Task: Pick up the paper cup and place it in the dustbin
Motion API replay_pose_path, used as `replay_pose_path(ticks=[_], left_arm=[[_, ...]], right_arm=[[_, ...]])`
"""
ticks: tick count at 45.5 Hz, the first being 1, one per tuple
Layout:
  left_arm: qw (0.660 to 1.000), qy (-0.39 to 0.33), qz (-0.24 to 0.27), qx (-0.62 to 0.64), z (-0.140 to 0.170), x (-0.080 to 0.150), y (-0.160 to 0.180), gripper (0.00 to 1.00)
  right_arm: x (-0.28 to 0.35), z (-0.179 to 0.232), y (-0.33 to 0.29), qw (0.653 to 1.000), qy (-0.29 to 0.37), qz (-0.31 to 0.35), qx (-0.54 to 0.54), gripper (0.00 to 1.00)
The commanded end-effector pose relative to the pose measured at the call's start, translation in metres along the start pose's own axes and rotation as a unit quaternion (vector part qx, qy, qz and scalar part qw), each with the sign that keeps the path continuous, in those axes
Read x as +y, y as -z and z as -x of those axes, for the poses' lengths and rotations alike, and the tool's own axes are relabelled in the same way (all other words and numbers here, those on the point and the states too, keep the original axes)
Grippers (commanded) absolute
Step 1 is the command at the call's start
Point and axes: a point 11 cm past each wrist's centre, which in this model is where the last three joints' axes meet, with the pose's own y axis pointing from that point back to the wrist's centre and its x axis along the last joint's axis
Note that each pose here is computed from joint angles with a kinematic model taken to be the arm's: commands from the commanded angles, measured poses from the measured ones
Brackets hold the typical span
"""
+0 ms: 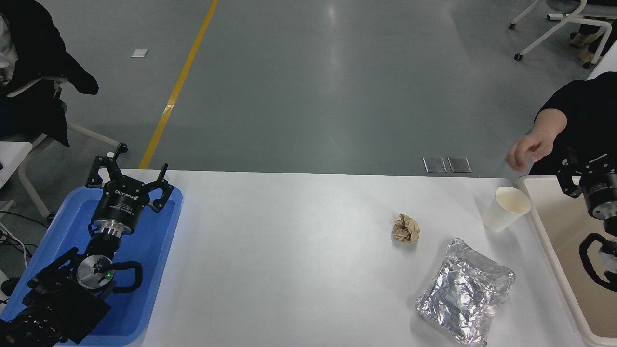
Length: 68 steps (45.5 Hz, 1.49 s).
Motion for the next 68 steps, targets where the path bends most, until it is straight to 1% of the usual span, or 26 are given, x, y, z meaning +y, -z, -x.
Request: replay_pose_path(ticks=[1,55,68], left_arm=[[1.0,0.0,0.0,-0.001,0.0,0.0,-0.0001,1.0],[1.0,0.0,-0.001,-0.001,0.0,0.0,0.0001,1.0],[1.0,0.0,-0.001,-0.001,0.0,0.0,0.0001,1.0]], right_arm=[[0.0,-0.0005,0.0004,1.0,0.0,0.0,0.001,1.0],[-0.0003,-0.0047,0.0036,1.0,-0.004,-0.002,0.005,1.0],[-0.0018,0.0007,0.0006,1.0,0.007,0.01,0.016,1.0]])
